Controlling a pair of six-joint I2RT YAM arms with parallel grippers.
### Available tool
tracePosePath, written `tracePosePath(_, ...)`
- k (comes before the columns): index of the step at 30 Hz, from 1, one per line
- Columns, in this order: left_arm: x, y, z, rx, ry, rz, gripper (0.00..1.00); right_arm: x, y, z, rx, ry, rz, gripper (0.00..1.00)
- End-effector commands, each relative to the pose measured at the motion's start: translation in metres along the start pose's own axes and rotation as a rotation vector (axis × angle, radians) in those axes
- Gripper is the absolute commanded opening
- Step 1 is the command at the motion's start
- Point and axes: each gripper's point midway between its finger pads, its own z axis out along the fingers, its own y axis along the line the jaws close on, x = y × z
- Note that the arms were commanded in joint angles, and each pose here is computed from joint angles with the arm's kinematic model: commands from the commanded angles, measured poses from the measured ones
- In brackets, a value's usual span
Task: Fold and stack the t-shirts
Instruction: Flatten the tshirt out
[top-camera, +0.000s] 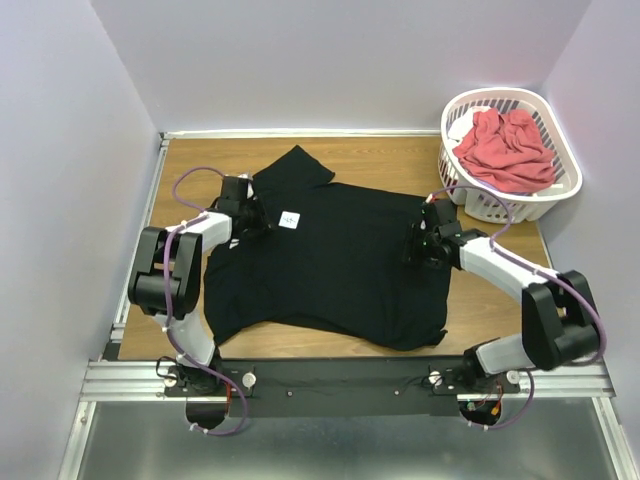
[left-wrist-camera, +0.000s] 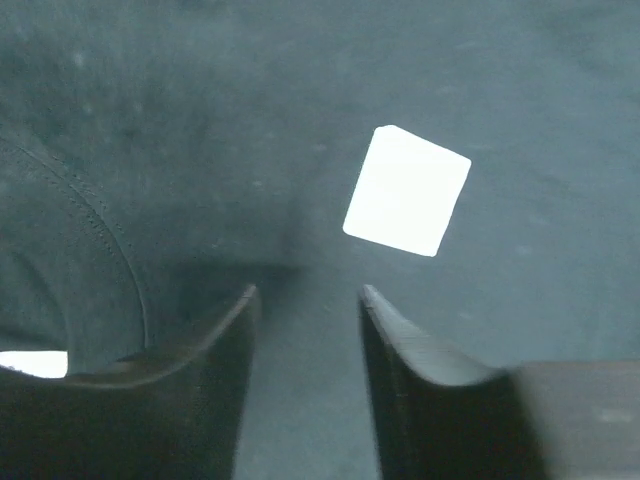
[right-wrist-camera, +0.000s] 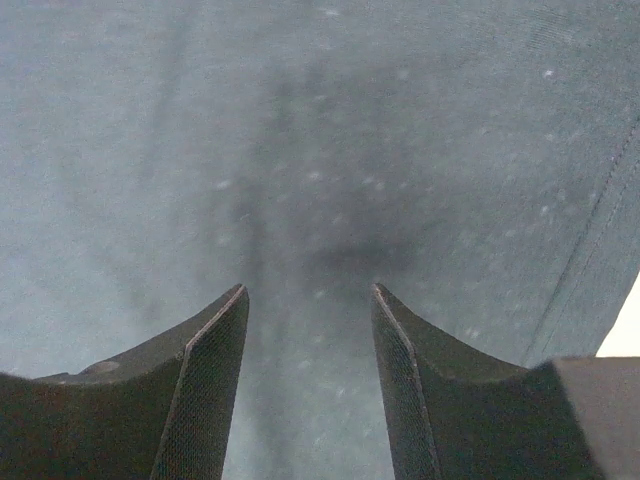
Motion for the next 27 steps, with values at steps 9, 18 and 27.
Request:
tracePosePath(9,-0.016,0.046,0.018,-0.055,-0.004,-0.149,0.51,-0.04,-0.007,0.07,0.097,-0.032,-0.025,0.59)
tracePosePath(18,-0.074,0.064,0.048,-0.041,-0.011,-0.206,0.54,-0.143,0.022,0.134,0.056,-0.127,-0.075,0.6)
tracePosePath(27,-0.147,0.032,0.038,0.037,-0.102,-0.094,0.69,-0.191,0.072,0.114,-0.153,-0.168,-0.227,0.68)
